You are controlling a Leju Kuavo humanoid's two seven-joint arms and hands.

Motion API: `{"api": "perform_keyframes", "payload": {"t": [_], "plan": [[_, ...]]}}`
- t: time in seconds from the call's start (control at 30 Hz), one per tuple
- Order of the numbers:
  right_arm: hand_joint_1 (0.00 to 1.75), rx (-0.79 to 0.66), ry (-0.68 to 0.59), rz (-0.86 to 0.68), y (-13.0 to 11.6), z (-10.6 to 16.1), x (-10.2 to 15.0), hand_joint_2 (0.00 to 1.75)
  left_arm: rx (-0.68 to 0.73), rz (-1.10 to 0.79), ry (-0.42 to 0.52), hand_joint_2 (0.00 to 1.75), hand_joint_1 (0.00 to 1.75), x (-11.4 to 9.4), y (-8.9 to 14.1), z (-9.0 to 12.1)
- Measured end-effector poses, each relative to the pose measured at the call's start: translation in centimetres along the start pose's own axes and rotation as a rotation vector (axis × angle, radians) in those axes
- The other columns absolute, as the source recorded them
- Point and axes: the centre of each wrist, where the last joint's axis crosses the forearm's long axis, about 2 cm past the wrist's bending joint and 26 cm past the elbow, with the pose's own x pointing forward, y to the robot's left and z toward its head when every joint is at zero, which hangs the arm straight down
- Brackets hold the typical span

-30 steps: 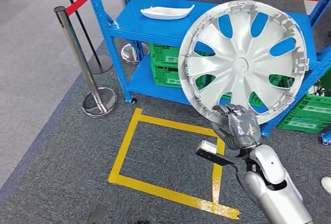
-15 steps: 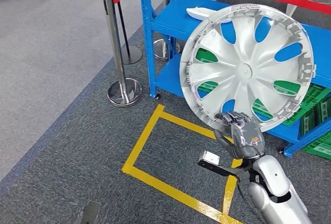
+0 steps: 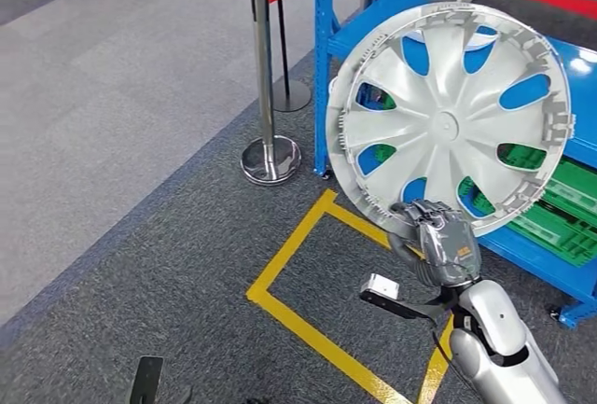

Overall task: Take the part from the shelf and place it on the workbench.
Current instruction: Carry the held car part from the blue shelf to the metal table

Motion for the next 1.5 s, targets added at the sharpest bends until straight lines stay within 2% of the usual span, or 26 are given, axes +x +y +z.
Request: {"api": "perform_keyframes", "payload": {"t": [0.33, 0.7, 1.07, 1.5], "plan": [[1.75, -0.019, -0.018, 0.002, -0.3, -0.2, 0.2, 1.75, 0.026, 0.022, 0.000, 1.75, 0.00, 0.0, 0.4, -0.3], [1.75, -0.045, -0.062, 0.013, -0.8, 0.9, 1.3, 1.75, 0.056, 0.032, 0.015, 1.75, 0.00, -0.1, 1.1, -0.8], [1.75, -0.070, -0.094, 0.028, -1.5, 0.9, 2.3, 1.75, 0.053, -0.079, 0.114, 1.75, 0.00, -1.4, 2.0, -0.4], [1.75, -0.101, -0.144, 0.012, -2.0, -1.3, 2.8, 1.75, 0.039, -0.146, 0.126, 1.75, 0.00, -1.8, 2.4, -0.3]]}}
